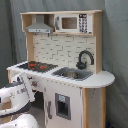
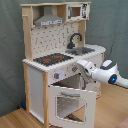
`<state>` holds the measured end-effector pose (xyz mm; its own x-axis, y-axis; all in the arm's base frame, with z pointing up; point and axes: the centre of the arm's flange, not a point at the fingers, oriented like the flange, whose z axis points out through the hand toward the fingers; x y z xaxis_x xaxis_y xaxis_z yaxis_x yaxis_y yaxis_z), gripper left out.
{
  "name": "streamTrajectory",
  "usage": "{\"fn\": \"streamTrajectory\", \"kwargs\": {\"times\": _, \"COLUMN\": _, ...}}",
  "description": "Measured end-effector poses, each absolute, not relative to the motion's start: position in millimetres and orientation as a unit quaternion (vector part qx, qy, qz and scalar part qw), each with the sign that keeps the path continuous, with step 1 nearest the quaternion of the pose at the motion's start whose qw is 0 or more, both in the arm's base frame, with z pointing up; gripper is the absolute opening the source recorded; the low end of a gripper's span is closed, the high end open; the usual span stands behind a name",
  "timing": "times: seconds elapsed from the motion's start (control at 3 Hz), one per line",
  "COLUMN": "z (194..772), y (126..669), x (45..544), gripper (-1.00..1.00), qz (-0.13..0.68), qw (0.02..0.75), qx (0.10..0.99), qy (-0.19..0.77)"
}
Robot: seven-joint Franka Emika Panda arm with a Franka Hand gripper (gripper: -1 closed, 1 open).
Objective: Play with the kitchen
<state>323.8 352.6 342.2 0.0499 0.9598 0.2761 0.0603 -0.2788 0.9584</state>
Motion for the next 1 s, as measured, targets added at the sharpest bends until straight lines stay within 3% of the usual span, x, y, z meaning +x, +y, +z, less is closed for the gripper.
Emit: {"fn": "streamTrajectory", "kwargs": {"times": 1.0, "z": 339.8, "y": 359.2, "x": 345.0, "gripper": 1.00, "qz": 0.510, "qw": 0.436, "qx": 0.561, "qy": 0.484}}
